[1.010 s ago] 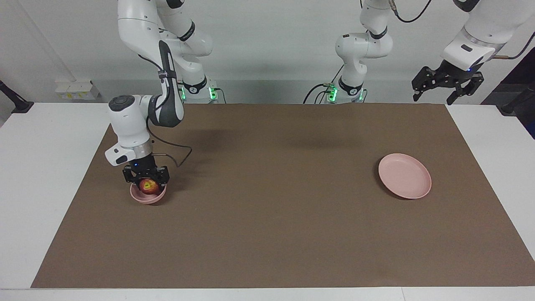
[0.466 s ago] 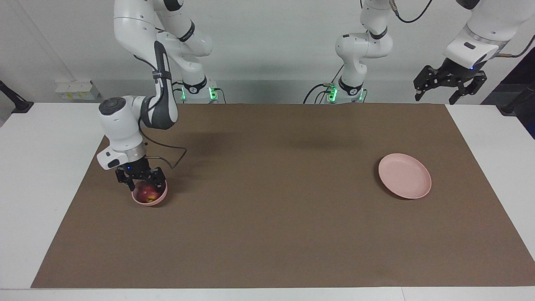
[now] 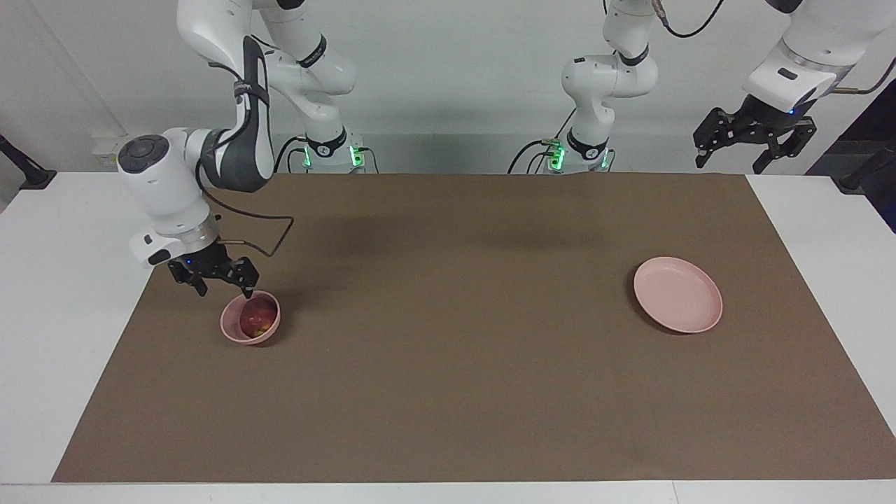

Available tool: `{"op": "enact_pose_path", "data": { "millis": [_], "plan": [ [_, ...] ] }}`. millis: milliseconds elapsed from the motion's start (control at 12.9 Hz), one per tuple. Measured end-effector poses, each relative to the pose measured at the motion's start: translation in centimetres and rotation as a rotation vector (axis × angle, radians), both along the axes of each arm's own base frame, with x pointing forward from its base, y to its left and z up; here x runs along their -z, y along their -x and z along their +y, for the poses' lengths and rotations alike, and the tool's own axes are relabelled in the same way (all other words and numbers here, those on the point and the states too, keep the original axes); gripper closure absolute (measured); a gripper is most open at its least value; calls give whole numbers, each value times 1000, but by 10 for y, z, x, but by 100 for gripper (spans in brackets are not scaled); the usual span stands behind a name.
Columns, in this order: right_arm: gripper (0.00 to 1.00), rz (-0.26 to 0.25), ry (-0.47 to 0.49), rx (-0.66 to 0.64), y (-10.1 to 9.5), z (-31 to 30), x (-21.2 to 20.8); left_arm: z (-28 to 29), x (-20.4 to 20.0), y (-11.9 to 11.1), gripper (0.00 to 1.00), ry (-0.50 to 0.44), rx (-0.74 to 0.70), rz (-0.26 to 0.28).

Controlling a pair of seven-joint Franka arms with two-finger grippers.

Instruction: Move apple from plate to bowl

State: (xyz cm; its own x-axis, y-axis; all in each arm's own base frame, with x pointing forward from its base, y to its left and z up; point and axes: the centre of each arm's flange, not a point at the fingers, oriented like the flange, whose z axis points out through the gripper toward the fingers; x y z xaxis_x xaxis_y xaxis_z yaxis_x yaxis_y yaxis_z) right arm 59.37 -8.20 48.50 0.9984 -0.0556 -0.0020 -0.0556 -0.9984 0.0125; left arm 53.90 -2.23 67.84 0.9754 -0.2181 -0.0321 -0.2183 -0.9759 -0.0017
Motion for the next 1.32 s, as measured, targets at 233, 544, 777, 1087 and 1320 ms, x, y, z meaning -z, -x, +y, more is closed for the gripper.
{"op": "enact_pose_path", "data": {
  "millis": [233, 544, 777, 1087, 1320],
  "plan": [
    [0, 30, -1, 43, 28, 14, -50, 0, 0, 0, 0, 0, 0, 0],
    [0, 54, 1, 55, 56, 28, -96, 0, 0, 0, 0, 0, 0, 0],
    [0, 74, -1, 54, 59, 30, -121, 0, 0, 0, 0, 0, 0, 0],
    [0, 62, 0, 34, 52, 40, -127, 0, 0, 0, 0, 0, 0, 0],
    [0, 60, -1, 34, 47, 39, -127, 0, 0, 0, 0, 0, 0, 0]
  ]
}}
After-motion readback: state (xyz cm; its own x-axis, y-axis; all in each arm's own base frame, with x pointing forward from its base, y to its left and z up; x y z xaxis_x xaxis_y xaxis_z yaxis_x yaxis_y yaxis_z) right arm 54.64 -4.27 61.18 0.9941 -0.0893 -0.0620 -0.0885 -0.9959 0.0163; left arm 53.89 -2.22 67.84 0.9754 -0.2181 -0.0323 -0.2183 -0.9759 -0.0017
